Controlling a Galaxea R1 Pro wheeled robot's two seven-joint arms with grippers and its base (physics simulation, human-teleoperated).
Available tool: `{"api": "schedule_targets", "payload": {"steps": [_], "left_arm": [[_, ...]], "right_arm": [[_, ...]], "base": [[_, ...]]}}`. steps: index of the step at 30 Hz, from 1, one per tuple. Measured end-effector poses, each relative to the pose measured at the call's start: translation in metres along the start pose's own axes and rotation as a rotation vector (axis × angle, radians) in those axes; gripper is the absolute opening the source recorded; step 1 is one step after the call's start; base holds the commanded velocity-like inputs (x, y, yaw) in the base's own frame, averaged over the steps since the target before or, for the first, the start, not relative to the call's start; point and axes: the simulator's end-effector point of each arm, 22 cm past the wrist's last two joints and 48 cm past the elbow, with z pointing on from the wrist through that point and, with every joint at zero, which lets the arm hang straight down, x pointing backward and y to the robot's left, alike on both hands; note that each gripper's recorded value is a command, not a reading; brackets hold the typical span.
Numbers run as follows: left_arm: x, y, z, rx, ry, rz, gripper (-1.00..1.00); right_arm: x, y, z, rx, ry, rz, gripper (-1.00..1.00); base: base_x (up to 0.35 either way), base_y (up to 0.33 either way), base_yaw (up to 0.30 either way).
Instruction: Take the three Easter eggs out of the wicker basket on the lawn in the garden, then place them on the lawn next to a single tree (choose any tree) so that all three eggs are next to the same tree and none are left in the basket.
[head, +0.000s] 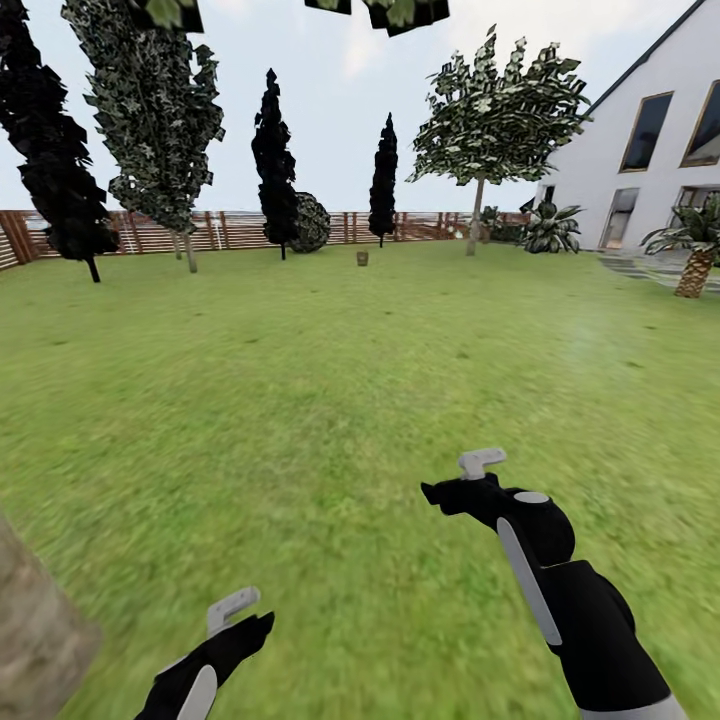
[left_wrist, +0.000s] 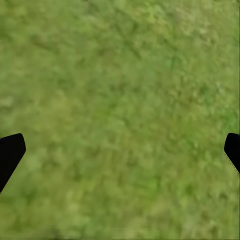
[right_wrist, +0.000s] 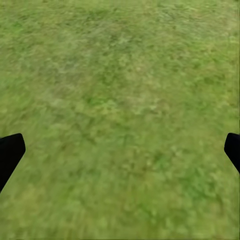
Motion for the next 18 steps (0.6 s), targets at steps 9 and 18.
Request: {"api": "schedule_targets", "payload": {"steps": [9,18], "left_arm": [[0.0013,-0.0025,0.0001,0.001,0.001,-0.003,1.0],[0.0015,-0.0023,0.0,0.002,0.004,-0.003,1.0]], "right_arm": [[-0.0006,-0.0004,0.0,0.002,-0.003,0.0,1.0],[0.0016,-0.0006,0.0001,0.003,0.0,0.001,1.0]], "base": [[0.334,0.0,0.0],[0.334,0.0,0.0]]}}
